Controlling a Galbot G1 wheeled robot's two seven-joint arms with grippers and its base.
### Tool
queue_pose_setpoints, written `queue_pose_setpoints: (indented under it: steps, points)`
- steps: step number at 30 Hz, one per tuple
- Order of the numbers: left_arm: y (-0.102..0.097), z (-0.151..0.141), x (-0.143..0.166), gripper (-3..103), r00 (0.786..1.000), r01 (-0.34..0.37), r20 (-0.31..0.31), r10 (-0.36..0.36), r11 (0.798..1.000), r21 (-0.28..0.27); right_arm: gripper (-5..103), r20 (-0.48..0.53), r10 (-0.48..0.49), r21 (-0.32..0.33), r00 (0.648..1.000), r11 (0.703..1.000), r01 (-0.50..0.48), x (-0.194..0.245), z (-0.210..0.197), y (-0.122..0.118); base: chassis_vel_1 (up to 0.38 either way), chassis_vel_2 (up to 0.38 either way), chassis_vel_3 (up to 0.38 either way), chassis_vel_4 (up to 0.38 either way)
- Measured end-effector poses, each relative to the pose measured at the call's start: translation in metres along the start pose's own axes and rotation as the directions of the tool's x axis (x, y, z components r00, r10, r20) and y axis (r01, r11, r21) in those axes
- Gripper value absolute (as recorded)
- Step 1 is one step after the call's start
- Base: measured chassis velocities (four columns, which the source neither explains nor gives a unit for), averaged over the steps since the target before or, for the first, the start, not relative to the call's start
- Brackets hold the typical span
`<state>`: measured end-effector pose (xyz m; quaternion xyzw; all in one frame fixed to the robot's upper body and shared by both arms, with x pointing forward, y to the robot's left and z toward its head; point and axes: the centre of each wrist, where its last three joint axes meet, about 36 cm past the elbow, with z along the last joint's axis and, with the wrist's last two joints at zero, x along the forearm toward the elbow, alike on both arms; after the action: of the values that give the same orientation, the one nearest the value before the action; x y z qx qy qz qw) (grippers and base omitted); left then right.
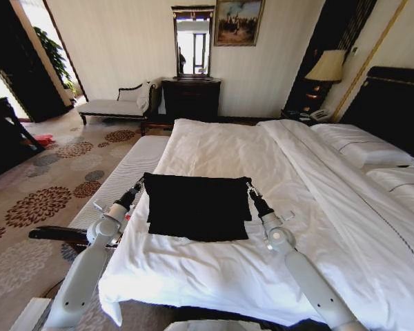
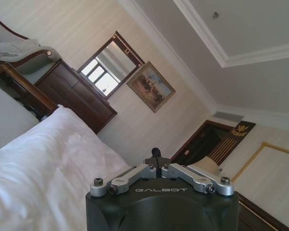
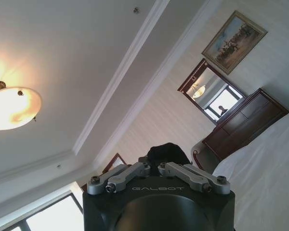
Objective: Fold the clothes on the bed.
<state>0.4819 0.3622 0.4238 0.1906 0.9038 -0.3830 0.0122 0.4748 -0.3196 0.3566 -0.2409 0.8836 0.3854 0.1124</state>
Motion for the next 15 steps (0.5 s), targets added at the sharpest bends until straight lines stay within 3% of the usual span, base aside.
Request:
queue_pose_setpoints:
  steps: [15]
  points:
    - [0.0006,-0.0028,0.0000,0,1.000,0.005,0.022,-0.005,1.000,0.001,2,0.031,-0.019,-0.017,0.999,1.000,0.019,0.0028,0.0041,-0.0057,0.000,0.000,0.000,0.000]
